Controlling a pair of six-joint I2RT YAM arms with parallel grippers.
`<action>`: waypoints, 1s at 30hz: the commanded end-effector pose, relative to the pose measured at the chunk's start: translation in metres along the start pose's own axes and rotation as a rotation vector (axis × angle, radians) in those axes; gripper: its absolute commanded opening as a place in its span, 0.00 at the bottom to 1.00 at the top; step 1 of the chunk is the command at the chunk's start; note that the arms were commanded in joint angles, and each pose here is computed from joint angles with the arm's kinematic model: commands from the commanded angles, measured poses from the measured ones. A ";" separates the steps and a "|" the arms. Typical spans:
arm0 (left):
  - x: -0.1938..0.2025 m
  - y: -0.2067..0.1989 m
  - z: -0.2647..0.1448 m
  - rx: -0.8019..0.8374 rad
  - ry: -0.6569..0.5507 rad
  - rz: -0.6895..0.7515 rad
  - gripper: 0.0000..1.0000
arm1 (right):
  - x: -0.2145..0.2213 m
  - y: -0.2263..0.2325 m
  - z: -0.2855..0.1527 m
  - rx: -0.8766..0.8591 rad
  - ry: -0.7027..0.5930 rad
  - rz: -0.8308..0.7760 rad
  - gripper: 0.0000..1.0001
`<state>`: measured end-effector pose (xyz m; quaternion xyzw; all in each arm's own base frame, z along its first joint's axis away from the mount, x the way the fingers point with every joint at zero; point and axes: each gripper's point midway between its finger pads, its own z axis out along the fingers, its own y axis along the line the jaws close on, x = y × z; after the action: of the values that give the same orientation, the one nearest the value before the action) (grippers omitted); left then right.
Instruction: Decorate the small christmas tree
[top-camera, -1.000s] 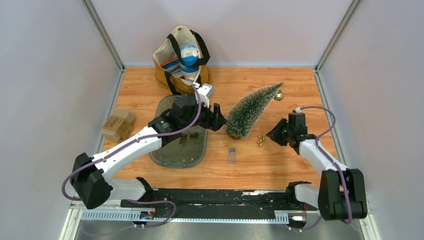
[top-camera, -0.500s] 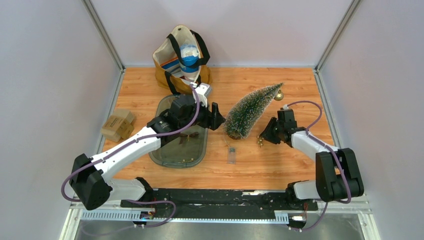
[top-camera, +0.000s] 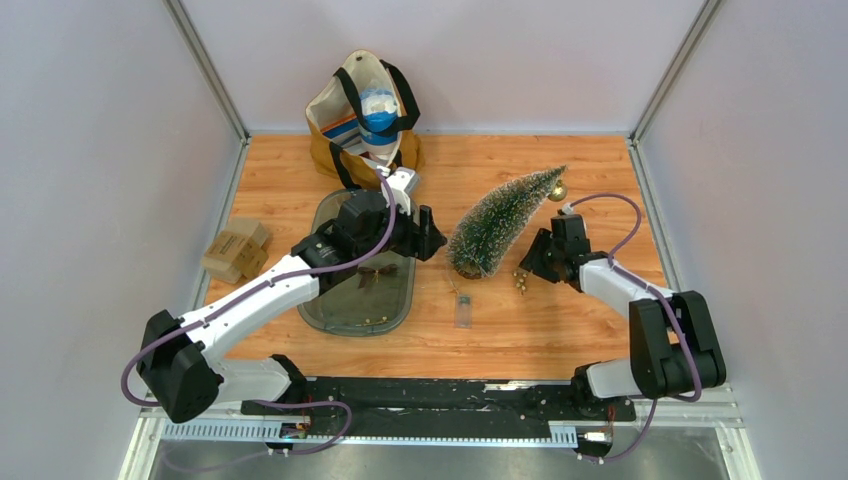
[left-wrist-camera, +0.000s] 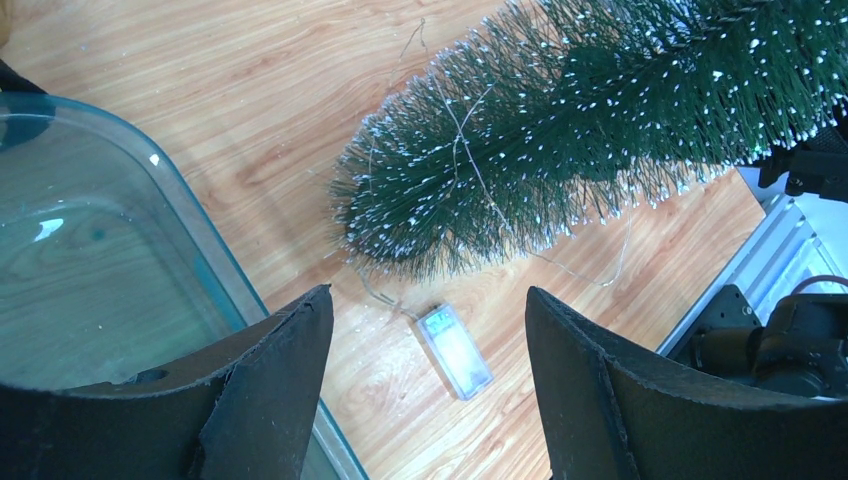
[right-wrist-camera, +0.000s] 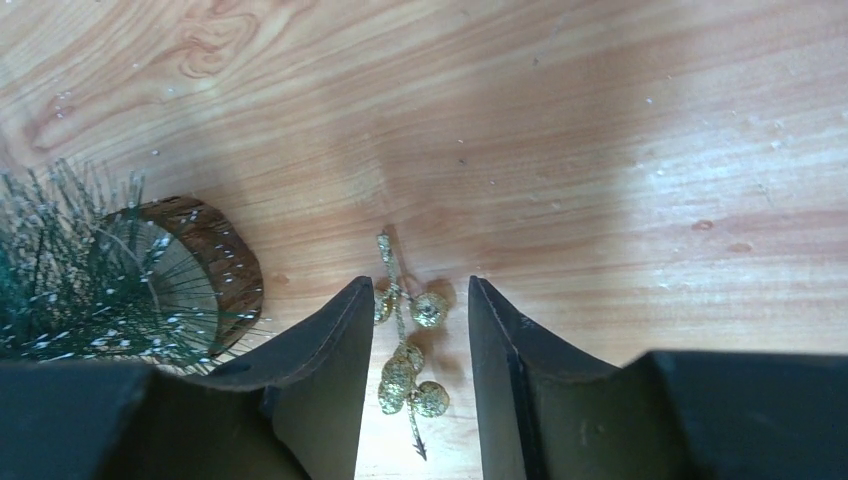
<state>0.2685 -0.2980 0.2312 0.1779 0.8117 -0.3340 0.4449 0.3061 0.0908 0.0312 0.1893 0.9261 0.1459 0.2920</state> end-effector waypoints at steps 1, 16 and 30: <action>-0.010 -0.003 -0.004 0.013 -0.036 -0.008 0.78 | -0.025 0.030 -0.003 -0.118 -0.079 -0.081 0.43; -0.008 0.000 -0.007 0.004 -0.030 -0.004 0.78 | -0.009 0.008 0.020 0.049 -0.024 -0.167 0.36; -0.009 0.002 -0.010 0.002 -0.035 -0.002 0.78 | 0.013 -0.010 0.023 0.174 0.034 -0.241 0.34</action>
<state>0.2699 -0.2927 0.2254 0.1726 0.8166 -0.3290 0.4418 0.3279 0.1031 0.0205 0.1116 0.9423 0.0796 0.3055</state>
